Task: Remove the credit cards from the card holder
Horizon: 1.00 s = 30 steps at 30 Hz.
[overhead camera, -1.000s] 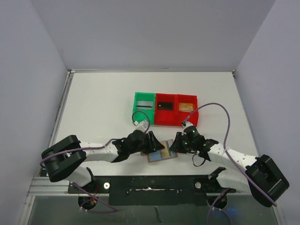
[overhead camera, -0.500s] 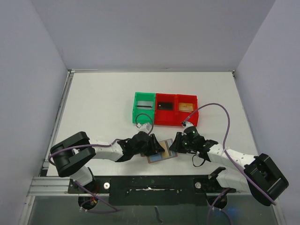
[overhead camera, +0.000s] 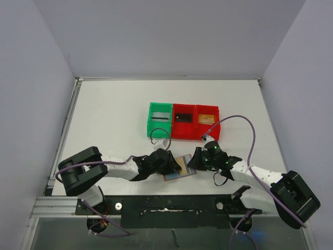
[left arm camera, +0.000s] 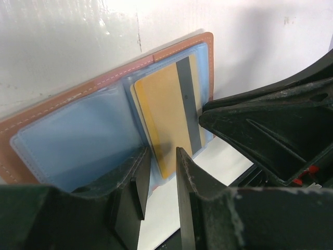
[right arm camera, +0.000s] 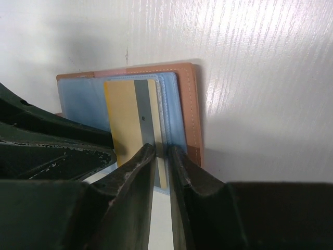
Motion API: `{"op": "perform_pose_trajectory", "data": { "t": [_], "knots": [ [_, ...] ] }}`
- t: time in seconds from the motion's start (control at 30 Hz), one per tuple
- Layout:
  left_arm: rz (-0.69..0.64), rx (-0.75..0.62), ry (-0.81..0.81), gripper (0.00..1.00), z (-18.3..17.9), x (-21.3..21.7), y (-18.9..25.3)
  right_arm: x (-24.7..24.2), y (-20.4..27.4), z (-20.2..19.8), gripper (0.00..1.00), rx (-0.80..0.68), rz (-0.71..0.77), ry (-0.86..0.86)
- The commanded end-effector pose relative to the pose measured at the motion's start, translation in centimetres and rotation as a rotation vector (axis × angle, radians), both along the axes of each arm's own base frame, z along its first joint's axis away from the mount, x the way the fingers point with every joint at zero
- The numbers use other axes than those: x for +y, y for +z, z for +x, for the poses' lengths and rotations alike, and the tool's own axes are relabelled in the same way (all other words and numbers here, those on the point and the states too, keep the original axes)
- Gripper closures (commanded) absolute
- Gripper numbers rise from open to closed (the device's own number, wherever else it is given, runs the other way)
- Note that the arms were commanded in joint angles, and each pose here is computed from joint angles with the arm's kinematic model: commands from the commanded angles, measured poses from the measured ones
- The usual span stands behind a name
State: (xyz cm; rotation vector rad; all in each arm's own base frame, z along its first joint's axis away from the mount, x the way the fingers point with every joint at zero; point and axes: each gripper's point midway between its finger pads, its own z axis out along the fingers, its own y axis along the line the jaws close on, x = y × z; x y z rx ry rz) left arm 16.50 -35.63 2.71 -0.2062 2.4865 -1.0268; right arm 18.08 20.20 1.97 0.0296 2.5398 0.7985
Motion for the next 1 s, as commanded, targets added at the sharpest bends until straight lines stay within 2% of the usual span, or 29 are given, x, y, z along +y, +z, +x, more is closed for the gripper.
{"op": "perform_pose_trajectory", "data": {
  "t": [0.0,0.17,0.67,0.97],
  "knots": [
    [-0.01,-0.006,0.031,0.76,0.4,-0.8,0.2,0.0,-0.5,-0.7,0.81,0.017,0.005,0.014],
    [-0.057,-0.004,0.06,0.82,0.4,-0.7,0.2,0.2,-0.4,-0.9,0.81,0.02,0.021,0.026],
    [-0.068,-0.02,0.057,0.81,0.4,-0.7,0.5,1.7,0.0,-1.9,0.82,0.034,0.089,0.121],
    [-0.045,-0.029,0.044,0.97,0.4,-0.5,0.3,2.8,0.5,-2.8,0.85,0.04,0.155,0.201]
  ]
}}
